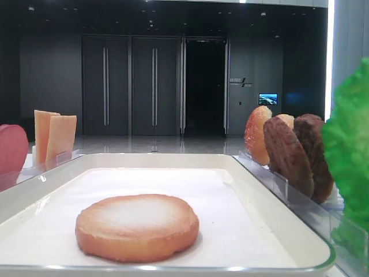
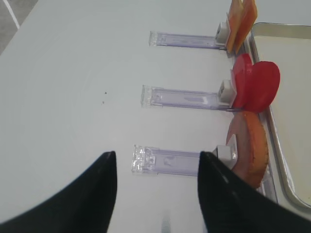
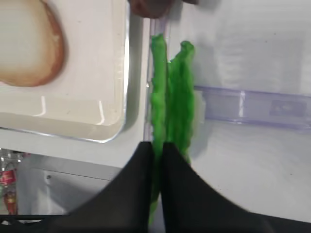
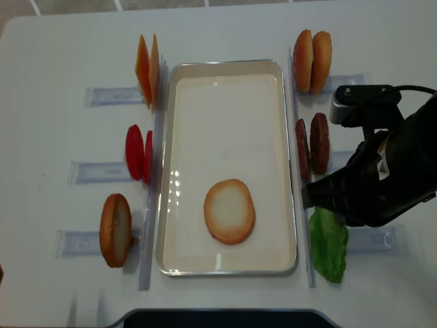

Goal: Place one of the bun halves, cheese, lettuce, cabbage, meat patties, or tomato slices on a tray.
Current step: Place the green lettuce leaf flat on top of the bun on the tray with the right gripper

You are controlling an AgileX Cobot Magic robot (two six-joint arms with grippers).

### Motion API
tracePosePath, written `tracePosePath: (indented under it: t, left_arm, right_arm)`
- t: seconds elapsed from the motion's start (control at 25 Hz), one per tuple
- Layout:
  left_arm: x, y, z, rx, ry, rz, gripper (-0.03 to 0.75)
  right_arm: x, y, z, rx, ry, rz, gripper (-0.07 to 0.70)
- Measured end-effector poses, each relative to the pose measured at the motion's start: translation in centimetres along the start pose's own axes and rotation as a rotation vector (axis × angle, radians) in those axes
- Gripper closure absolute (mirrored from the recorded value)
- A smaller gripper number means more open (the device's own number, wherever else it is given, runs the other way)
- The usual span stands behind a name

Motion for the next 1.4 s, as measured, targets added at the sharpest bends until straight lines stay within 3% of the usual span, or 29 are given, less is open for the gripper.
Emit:
tracePosePath:
  t: [0.28, 0.52, 0.72, 1.12, 1.4]
  left_arm:
    - [0.0, 0.0, 0.0, 0.000, 0.000, 0.000, 0.307]
    - [0.0, 0.0, 0.0, 0.000, 0.000, 0.000, 0.307]
    - [0.0, 0.0, 0.0, 0.000, 0.000, 0.000, 0.307]
    - [0.0, 0.0, 0.0, 0.000, 0.000, 0.000, 0.307]
    - [0.0, 0.0, 0.0, 0.000, 0.000, 0.001, 0.307]
  right_arm:
    - [1.6, -4.1, -0.5, -0.131, -0.030, -0.135, 0.581]
    - [4.2, -5.1, -1.5, -0.208, -0.105, -0.344, 0.581]
    - [5.7, -4.2, -3.1, -0.259, -0.158, -0.443, 0.581]
    - [9.0, -1.7, -5.0, -0.238, -0.233, -0.692, 0.581]
    - [10.1, -0.7, -6.0, -0.271, -0.267, -0.786, 0.581]
Point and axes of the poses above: a point on each arm's last joint axis where the gripper is mounted, y pointing out along that axis toward the gripper, x along the wrist's bending axis when the last joint is at zero, z = x × y, the point moved 3 cm from there along y, pointing out along that axis toward the gripper, and after that the axes turned 12 degrees about -y, right-handed, at the moved point
